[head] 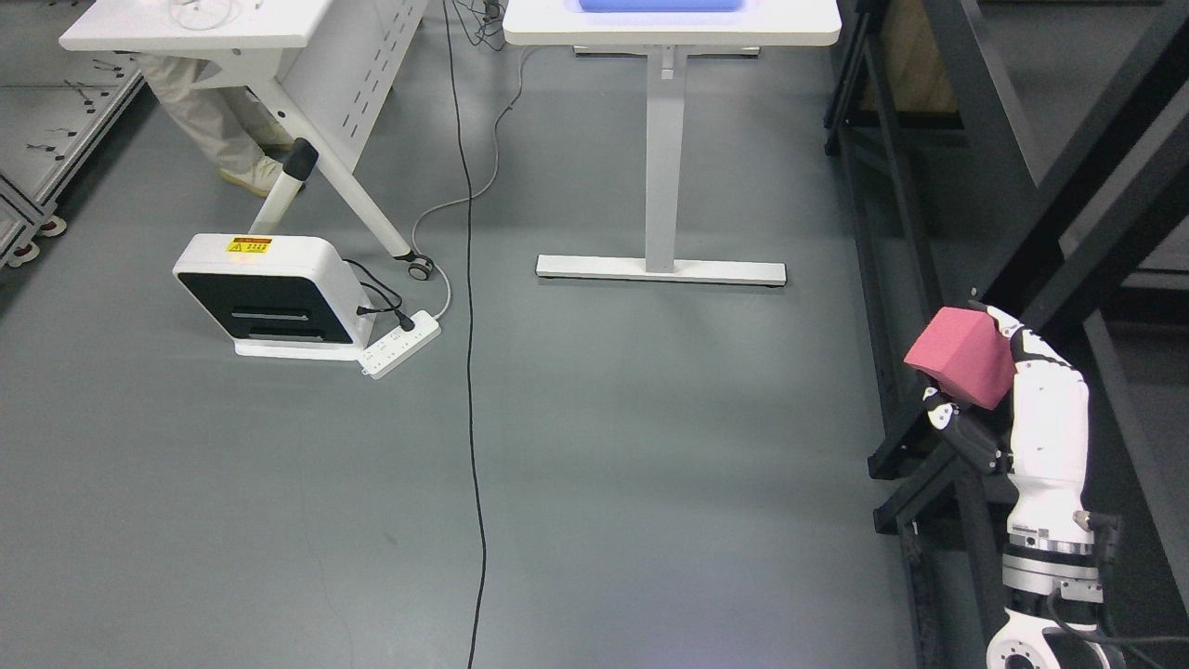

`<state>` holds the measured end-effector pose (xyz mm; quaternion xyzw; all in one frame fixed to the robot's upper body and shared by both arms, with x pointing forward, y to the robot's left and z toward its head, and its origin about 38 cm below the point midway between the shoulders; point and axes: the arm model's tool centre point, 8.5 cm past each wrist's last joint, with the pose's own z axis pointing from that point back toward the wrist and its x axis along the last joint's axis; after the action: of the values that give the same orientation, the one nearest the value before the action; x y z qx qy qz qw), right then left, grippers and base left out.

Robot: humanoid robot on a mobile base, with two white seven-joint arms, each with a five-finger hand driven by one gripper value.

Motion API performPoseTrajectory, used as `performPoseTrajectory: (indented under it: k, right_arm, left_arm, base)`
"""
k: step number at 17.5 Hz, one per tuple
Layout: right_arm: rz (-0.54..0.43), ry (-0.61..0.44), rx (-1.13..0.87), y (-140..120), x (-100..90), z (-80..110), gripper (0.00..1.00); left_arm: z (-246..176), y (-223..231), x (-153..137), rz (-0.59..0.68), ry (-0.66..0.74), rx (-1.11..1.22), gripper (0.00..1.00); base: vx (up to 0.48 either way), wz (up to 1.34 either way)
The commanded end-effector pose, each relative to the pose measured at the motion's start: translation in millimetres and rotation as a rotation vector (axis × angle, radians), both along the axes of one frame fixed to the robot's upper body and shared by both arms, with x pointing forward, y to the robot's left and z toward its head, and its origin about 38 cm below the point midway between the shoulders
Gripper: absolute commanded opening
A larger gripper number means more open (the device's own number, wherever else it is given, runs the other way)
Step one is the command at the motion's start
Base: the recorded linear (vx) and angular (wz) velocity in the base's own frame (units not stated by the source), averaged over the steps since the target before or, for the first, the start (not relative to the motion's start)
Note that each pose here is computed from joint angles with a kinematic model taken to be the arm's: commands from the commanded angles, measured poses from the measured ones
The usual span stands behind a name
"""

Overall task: Pick pink block from left shelf to tray
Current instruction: 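Turn and drive to the white table holding the cube in the right hand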

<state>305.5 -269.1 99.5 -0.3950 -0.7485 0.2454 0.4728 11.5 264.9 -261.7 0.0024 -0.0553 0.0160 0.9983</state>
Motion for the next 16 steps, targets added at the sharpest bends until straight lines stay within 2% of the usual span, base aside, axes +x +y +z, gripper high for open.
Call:
performPoseTrajectory:
  k: [1,9,16]
  right_arm:
    - [-0.018,-0.003,-0.003,-6.2,0.0,1.2,0.06]
    - [-0.018,-0.004,-0.003,-6.2,0.9,1.7,0.06]
    - [-0.018,-0.006,-0.004,-6.7,2.3,2.2,0.06]
  left_arm:
    - [1.5,11.5,21.0,-0.005,-0.042,0.019,1.00]
    - [1.5,11.5,21.0,-0.005,-0.042,0.019,1.00]
    - [1.5,11.5,21.0,-0.005,-0.042,0.019,1.00]
  base:
    - [0.080,0.25]
    - [0.133,0.28]
    - [0.224,0.01]
